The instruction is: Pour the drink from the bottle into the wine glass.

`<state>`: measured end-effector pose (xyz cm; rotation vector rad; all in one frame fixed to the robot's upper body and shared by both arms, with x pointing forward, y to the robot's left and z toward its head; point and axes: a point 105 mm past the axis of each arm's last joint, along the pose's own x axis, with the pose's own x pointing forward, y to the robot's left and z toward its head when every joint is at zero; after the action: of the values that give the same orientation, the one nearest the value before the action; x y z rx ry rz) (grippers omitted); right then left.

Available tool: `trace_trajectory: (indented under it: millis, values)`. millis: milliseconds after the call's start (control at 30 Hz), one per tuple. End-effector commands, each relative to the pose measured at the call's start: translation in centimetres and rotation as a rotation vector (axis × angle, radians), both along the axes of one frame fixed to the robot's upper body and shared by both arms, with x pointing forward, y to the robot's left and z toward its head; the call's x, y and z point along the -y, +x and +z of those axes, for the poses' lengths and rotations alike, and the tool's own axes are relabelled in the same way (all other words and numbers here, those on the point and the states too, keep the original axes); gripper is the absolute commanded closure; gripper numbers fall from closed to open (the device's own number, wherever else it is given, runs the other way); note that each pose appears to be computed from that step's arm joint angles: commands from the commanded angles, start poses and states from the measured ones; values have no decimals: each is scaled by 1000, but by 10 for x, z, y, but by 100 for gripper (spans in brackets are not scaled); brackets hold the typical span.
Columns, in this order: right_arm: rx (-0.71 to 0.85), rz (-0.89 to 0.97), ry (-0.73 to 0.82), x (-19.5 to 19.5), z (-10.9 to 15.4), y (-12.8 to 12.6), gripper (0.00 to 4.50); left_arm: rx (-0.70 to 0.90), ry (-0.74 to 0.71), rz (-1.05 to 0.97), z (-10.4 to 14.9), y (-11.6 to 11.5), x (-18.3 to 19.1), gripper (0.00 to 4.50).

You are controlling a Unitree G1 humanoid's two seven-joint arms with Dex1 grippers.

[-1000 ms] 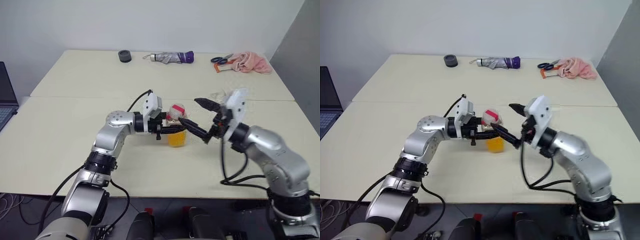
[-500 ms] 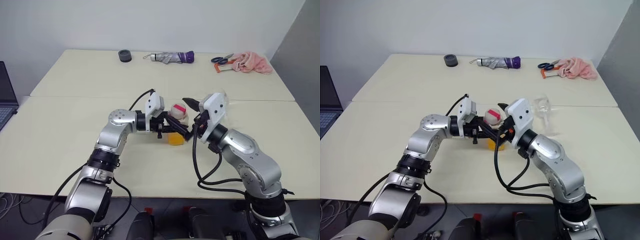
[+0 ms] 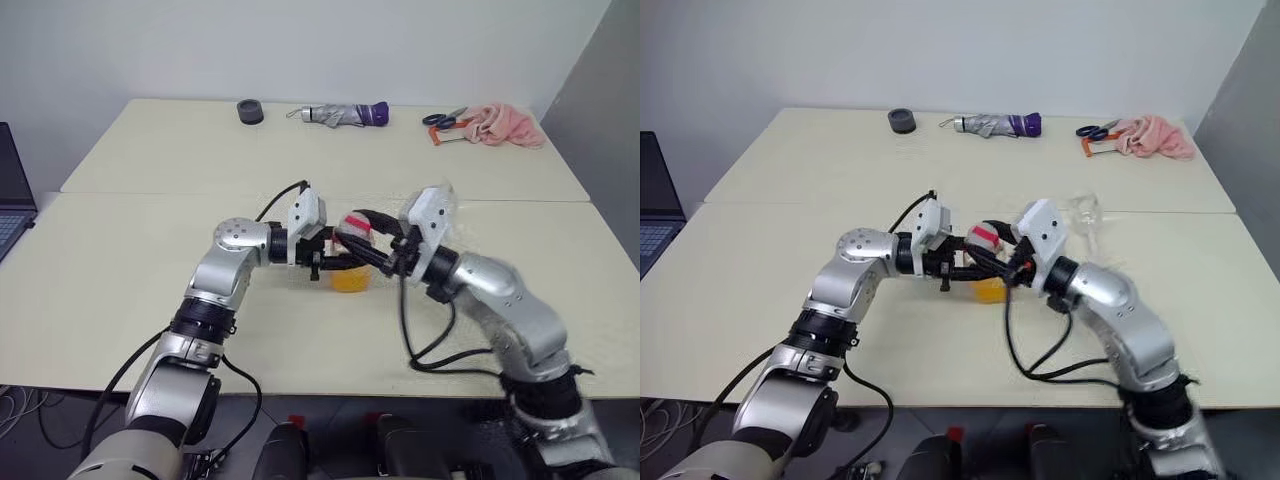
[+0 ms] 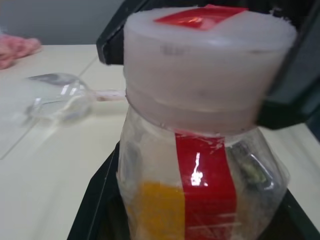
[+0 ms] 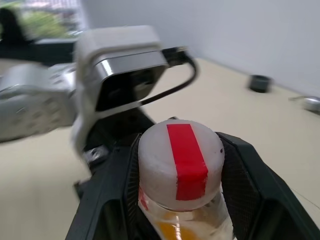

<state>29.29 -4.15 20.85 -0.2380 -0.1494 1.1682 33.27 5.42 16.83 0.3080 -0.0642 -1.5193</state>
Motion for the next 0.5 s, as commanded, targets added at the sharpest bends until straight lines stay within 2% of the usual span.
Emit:
trace_trajectory:
  millis: [33, 133, 200, 233, 267, 400, 433, 500]
  values:
    - [31, 322, -64, -13, 11, -24, 260, 44, 4, -24, 13, -2, -4, 268]
    - [-13, 350, -89, -11, 11, -11, 260, 55, 4, -19, 14, 0, -4, 268]
    - [-13, 287, -72, -7, 10, 1, 260, 55, -9, -5, 16, 1, -4, 268]
    - [-5, 250, -56, -5, 11, 6, 186, 53, -14, -1, 16, 2, -4, 268]
    - [0, 224, -44, -3, 12, 9, 163, 52, -16, 1, 16, 2, -4, 268]
    - [5, 122, 18, 20, 18, 1, 19, 40, -29, 33, 15, 4, -7, 268]
    - [6, 111, 28, 23, 20, -5, 0, 39, -34, 41, 15, 5, -7, 268]
    - [-1, 56, 86, 25, 24, -15, 0, 35, -47, 57, 16, 7, -7, 268]
